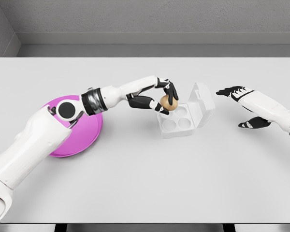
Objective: Pack egg into the box and close the box lid
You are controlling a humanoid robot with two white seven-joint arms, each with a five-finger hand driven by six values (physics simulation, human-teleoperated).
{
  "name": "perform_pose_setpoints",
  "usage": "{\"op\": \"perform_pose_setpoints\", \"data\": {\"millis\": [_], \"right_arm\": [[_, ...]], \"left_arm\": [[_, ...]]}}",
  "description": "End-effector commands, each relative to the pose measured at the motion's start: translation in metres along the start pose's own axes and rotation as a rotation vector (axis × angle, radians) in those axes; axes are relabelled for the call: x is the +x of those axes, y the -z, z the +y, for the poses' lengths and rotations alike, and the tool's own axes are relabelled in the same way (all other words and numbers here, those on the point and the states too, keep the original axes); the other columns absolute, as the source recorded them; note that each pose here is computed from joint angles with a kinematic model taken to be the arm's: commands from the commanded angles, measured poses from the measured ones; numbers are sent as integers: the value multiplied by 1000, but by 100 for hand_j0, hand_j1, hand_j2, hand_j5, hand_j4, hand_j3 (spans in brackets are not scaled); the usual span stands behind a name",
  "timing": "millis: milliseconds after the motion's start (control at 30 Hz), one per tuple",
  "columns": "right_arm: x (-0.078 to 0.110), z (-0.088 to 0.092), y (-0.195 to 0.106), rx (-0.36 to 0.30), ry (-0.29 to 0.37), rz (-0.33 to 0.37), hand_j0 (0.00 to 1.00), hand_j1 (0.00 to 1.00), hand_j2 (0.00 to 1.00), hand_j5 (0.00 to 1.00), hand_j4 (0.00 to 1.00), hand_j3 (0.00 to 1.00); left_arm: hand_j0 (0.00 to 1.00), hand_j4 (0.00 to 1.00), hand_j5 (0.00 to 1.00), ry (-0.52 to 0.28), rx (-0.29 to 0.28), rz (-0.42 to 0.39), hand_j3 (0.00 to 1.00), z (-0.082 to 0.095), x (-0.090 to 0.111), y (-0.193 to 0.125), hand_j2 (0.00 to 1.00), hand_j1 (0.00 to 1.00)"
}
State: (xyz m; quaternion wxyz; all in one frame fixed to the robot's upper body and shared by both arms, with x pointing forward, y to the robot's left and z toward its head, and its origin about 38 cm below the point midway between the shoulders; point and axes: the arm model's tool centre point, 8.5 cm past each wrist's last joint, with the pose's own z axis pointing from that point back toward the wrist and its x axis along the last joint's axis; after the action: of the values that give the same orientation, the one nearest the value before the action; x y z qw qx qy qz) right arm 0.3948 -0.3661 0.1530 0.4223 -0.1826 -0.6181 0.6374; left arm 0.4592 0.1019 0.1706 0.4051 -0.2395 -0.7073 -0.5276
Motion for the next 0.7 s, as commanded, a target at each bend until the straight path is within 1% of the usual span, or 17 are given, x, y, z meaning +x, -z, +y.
{"op": "perform_pose_setpoints", "data": {"millis": [0,67,200,367,667], "right_arm": [[0,-1,0,-4,4,1,100,100,100,100,100,100],[0,-1,0,-4,4,0,100,100,100,100,100,100],[0,-1,0,-4,4,1,100,100,100,100,100,100],[0,-1,0,-4,4,0,100,100,100,100,100,100],[0,0,0,-2,4,-1,100,100,100,100,100,100]], "left_arm": [[30,30,30,-27,5,30,30,0,-4,1,30,30],[30,30,30,-44,4,46,30,-2,-6,5,30,30],[31,31,31,-46,5,51,31,-2,-7,5,31,31],[31,31,31,-71,5,68,31,-5,-11,10,31,31],[32,32,32,-116,16,113,32,-12,-30,14,32,32]]}}
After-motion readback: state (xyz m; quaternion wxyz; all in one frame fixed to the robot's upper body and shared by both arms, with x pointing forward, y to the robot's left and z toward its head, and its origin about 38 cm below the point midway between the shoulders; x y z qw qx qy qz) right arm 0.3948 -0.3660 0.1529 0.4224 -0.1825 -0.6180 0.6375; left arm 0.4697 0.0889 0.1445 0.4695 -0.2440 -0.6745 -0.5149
